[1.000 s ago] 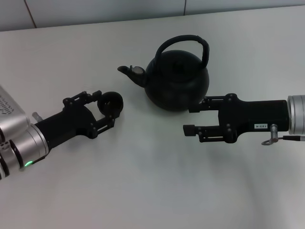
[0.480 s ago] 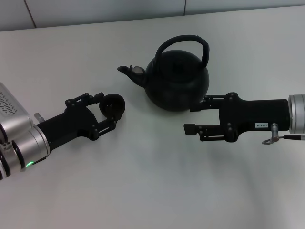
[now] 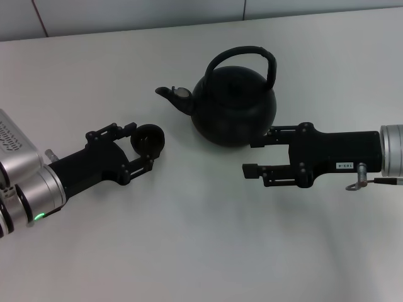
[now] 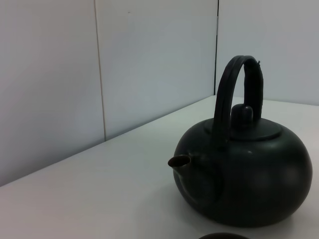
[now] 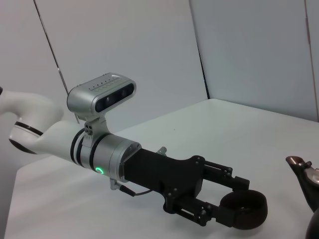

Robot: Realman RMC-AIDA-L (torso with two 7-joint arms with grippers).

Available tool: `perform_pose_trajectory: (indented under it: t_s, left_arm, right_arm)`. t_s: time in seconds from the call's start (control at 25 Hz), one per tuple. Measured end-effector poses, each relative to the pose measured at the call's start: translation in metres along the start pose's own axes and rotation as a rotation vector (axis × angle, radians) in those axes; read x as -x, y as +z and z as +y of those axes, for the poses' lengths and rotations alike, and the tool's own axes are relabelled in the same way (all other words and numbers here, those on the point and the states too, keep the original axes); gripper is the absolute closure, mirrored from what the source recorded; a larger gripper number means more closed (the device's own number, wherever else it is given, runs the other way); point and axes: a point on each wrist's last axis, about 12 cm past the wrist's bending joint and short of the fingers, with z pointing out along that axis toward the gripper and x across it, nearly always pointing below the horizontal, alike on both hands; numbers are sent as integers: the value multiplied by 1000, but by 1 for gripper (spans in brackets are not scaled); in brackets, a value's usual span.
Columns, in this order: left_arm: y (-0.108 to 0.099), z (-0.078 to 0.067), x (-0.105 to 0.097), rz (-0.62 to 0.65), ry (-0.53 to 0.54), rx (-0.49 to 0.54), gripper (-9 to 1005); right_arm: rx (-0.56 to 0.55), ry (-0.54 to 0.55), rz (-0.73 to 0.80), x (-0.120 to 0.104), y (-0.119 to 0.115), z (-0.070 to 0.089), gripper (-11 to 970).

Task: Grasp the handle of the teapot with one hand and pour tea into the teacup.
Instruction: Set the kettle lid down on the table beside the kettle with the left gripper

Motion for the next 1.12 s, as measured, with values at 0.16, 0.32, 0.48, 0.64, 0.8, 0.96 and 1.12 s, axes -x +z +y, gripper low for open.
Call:
perform_pose_trajectory:
  t_s: [0.16,0.32,0.48,0.64,0.8,0.96,1.12]
  left_arm:
    - [0,0,0,4,-1,-3,323]
    - [0,-1,-1,9,2,-9,323]
    - [0,-1,-2,17,3,-4,323]
    - [1,-1,-2,24,5,-6,324]
    - [1,-1,-3,30,6,-3,324]
    - [1,-1,-4,41,11,-6,324]
    - [2,-1,-5,56,9,-10,324]
  right_arm:
    - [0,0,0,0,0,0,281]
    - [1,0,0,0,0,0,281]
    - [1,0,-1,0,1,0,281]
    - [2,0,-1,0,1,0,280]
    - [1,0,-1,0,1,0,280]
    - [1,-2,-1,0,1,0,280]
    - [0,-2,-1,0,1,0,280]
